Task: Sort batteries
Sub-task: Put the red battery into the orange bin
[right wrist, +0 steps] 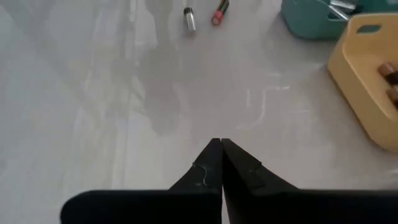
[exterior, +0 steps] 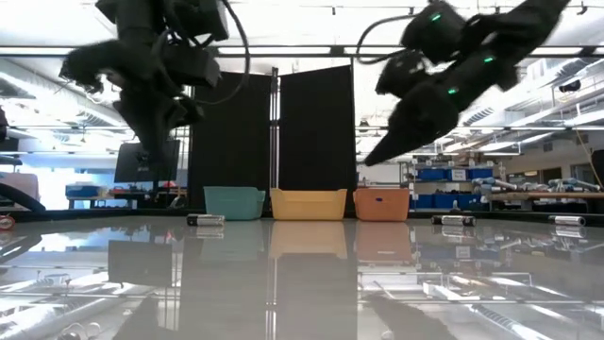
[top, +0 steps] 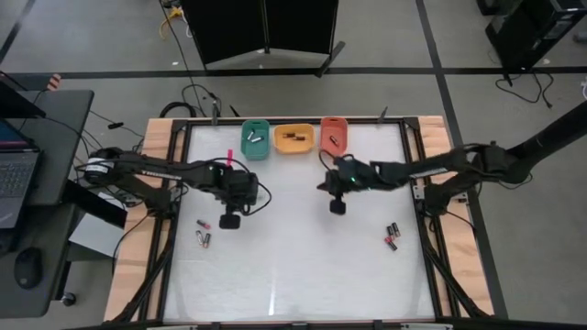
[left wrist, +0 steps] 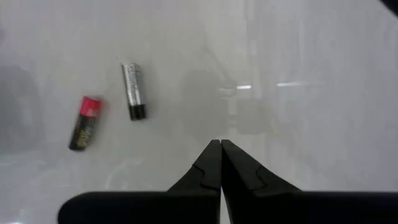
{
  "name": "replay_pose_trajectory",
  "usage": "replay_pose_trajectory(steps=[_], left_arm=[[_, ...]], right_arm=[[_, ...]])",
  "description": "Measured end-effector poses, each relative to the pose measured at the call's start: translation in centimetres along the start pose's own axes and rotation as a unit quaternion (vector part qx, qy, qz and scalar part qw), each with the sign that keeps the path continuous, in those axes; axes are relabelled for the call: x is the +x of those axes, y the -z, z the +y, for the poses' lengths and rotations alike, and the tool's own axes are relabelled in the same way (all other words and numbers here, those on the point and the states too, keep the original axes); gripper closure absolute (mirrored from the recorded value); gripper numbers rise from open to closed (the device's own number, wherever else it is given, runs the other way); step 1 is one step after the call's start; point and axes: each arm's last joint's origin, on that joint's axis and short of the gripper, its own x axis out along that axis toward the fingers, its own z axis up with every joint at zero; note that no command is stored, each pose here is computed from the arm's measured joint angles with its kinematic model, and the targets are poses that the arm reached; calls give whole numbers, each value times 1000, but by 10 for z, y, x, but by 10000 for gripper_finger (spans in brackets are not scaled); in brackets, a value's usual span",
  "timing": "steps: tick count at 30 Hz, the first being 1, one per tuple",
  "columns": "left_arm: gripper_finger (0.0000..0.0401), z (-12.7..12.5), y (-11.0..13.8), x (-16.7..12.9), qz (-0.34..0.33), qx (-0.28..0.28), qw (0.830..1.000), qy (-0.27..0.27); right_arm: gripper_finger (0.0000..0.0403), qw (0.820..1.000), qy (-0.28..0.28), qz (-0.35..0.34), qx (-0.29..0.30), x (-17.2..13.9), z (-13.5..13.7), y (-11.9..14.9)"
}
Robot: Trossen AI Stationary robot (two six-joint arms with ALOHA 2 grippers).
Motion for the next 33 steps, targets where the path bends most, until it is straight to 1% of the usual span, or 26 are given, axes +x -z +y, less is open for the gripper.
replay_pose_trajectory(steps=[2, 5, 9, 11, 13, 16, 19, 22, 26, 29, 31, 33], left_arm=[[392, -3, 3, 0, 16, -5, 1000, 9], [392, -9, 4, 0, 23, -6, 1000, 18], [392, -19, -2, 0, -7, 13, 1000, 19], [392, -23, -4, 0, -18, 22, 999, 21], [392, -26, -3, 1, -13, 27, 999, 22], [392, -27, -1, 1, -3, 13, 1000, 23], [392, -27, 0, 1, 1, 5, 1000, 24], [392, -27, 0, 1, 0, -4, 1000, 24], [392, -27, 0, 1, 0, -8, 1000, 24], [392, -27, 0, 1, 0, -9, 1000, 23], [392, -27, -1, 1, -1, -10, 1000, 18], [392, -27, -1, 1, -5, -9, 1000, 15]], right_arm=[[393, 1000, 12, 8, 9, -9, 12, 9], [390, 999, 11, 25, 36, -25, 26, 17], [392, 994, 15, 65, 84, -47, 42, 27], [392, 992, 11, 80, 100, -55, 49, 30], [391, 988, 5, 95, 120, -61, 55, 34], [388, 978, -12, 138, 154, -67, 65, 43], [386, 964, -23, 185, 189, -74, 76, 52], [385, 944, -27, 238, 228, -83, 87, 59], [375, 920, -36, 288, 264, -99, 104, 60], [364, 905, -42, 310, 290, -110, 117, 57], [355, 895, -34, 322, 307, -117, 122, 57], [344, 885, -14, 340, 318, -122, 125, 63]])
